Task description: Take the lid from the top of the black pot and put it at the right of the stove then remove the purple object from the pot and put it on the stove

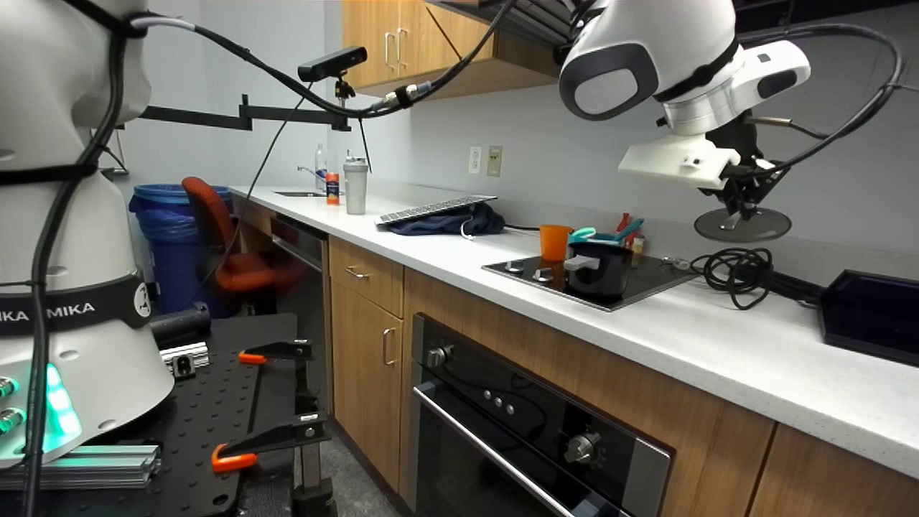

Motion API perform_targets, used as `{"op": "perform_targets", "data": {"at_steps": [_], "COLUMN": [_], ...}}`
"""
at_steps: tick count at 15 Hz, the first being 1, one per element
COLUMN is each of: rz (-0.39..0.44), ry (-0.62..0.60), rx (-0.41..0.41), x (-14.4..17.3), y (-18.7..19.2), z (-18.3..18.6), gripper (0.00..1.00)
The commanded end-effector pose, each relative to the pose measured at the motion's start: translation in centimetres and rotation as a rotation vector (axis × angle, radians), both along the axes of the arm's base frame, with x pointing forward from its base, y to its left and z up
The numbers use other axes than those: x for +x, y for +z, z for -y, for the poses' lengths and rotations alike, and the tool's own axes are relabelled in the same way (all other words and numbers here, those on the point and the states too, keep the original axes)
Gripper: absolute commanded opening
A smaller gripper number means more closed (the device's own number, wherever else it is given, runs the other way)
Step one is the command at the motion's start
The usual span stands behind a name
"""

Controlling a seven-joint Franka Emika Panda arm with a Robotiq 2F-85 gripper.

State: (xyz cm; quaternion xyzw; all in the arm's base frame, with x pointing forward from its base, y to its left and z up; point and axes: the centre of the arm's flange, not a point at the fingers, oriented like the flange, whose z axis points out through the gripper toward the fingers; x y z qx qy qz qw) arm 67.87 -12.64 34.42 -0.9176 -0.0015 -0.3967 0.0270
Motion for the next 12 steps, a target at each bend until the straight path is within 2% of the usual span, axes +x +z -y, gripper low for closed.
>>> {"op": "perform_targets", "data": {"at_steps": [1, 4, 5, 12], "rz": [-0.037, -0.074, -0.090, -0.198], "ry": [0.026, 0.059, 0.083, 0.189], "rx": [-0.009, -0.025, -0.042, -0.059], "x": [0.7, 0.8, -1.1, -4.3], "y": [-1.4, -2.2, -4.4, -10.0], "z": [-0.3, -0.3, -1.8, -6.2], "gripper": [0.04, 0.04, 0.04, 0.04]}}
